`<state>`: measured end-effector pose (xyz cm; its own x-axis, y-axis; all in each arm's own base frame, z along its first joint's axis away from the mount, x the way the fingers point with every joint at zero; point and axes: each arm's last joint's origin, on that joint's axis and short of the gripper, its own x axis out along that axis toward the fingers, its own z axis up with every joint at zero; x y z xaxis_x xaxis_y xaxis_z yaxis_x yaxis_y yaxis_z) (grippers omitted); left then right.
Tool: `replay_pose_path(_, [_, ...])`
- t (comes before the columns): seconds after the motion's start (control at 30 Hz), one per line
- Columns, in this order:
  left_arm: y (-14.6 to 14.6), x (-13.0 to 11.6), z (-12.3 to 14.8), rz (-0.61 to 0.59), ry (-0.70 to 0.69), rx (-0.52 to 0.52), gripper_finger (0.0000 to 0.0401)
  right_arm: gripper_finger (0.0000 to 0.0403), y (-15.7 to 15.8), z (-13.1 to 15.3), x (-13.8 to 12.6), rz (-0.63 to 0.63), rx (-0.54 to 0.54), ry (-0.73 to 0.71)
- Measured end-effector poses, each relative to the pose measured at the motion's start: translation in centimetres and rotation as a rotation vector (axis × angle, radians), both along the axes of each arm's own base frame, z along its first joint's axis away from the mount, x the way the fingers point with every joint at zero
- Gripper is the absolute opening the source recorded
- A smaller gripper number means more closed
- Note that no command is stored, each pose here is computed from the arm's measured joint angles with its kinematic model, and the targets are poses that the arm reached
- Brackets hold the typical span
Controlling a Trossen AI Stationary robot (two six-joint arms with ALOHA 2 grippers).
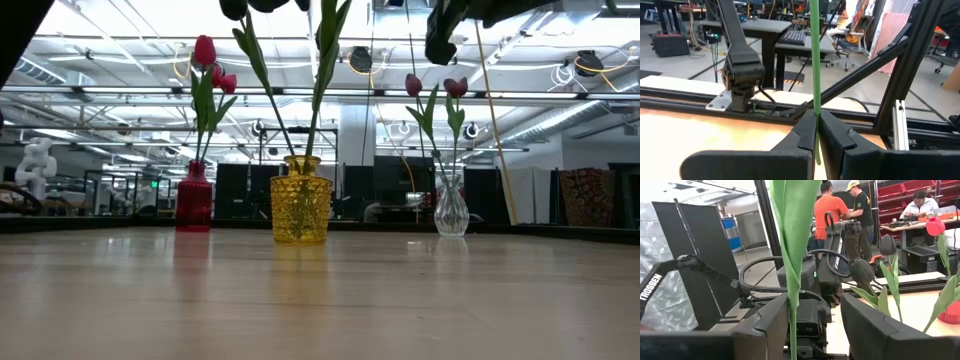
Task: Sort flowers into vase by color
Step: Put the dark red flower into the transparent vase
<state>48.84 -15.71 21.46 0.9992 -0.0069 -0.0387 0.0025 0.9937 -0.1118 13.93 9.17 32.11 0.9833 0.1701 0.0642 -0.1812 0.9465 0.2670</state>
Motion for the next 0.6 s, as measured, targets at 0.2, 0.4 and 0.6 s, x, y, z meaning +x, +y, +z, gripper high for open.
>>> replay_pose_path(0.2, [0.01, -0.02, -0.13, 0.001, 0.016, 0.005, 0.0018, 0.0151, 0.0, -0.12, 0.0, -0.001, -0.024, 0.007])
replay_pose_path(0.4, [0.03, -0.02, -0.13, 0.002, 0.017, 0.006, 0.0018, 0.0098, -0.2, -0.12, -0.26, -0.001, -0.029, 0.015])
replay_pose_path(0.6, [0.1, -0.03, -0.26, 0.026, 0.03, 0.012, 0.0018, 0.0049, -0.3, -0.26, -0.39, -0.001, -0.039, 0.03])
